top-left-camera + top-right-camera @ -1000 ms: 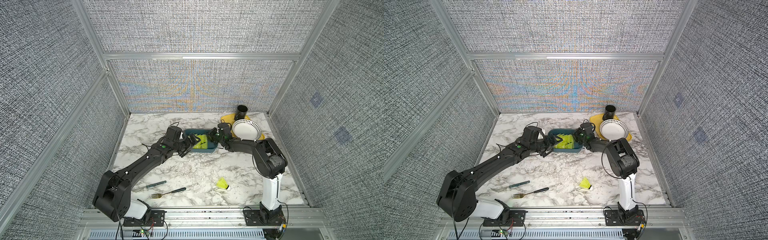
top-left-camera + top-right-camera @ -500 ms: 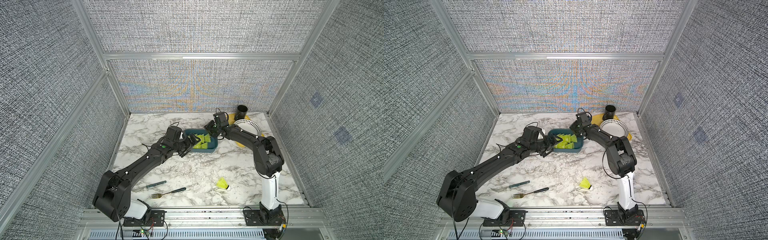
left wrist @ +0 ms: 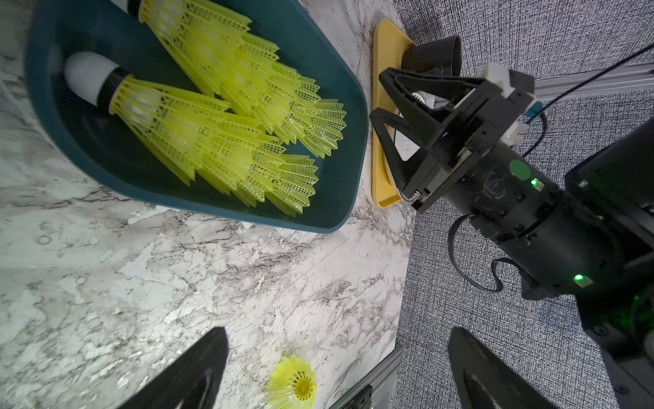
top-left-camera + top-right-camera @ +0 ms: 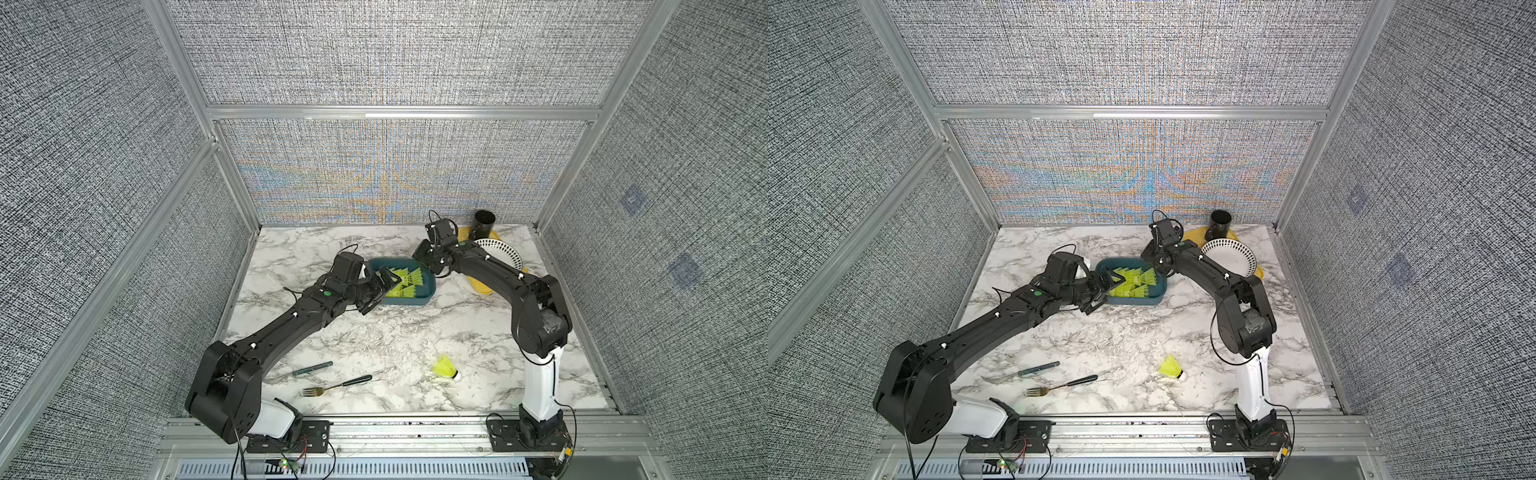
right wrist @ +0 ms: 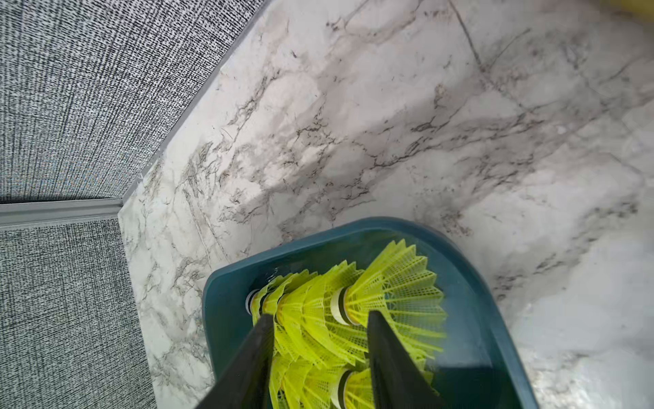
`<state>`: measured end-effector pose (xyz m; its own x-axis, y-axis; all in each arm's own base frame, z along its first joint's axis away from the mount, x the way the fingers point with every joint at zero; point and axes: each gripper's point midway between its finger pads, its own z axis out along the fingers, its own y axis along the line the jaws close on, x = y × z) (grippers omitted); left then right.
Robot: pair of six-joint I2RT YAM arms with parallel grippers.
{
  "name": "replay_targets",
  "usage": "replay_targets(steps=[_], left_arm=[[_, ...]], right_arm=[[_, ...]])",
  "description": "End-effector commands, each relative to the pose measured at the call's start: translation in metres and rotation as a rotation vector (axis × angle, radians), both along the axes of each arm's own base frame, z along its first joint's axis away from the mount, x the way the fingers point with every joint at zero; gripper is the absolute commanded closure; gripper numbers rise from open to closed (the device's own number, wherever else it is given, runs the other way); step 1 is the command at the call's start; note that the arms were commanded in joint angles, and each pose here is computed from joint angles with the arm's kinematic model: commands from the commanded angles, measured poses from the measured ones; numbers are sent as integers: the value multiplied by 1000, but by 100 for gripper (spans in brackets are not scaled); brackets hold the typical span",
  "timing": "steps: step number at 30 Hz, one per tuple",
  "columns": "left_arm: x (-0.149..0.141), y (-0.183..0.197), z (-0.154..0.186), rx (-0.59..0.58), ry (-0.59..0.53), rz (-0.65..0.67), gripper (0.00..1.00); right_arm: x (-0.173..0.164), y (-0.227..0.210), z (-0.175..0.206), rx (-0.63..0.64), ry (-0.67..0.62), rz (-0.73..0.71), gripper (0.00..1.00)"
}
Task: Put the shuttlecocks into the storage box
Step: Pick up the shuttlecock at the center of the board.
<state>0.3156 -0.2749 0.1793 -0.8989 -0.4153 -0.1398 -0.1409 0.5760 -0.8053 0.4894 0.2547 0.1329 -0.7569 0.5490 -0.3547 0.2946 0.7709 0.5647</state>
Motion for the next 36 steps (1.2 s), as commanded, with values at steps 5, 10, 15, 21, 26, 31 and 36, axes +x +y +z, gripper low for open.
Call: replay_targets(steps=[5, 10, 15, 21, 26, 31, 36], left_arm=[[1, 1, 6, 3, -35, -8, 0], [-8, 6, 5, 25, -33, -24, 0], [-24, 16, 4, 53, -24, -39, 0], [-48, 35, 3, 103, -16, -51, 0], [-67, 52, 5, 125, -21, -31, 0], [-89, 63, 6, 114, -18, -39, 0], [-112, 65, 8, 68, -16, -92, 0]], right_arm=[[-10, -11, 29, -157, -93, 93, 55], [-29, -11, 50, -249, -133, 219, 56], [-69, -8, 61, -354, -139, 388, 56], [-136, -1, 50, -493, -52, 584, 57], [-192, 3, 30, -578, 57, 724, 57], [-245, 11, 4, -686, 182, 883, 57], [-277, 12, -23, -808, 278, 993, 57]])
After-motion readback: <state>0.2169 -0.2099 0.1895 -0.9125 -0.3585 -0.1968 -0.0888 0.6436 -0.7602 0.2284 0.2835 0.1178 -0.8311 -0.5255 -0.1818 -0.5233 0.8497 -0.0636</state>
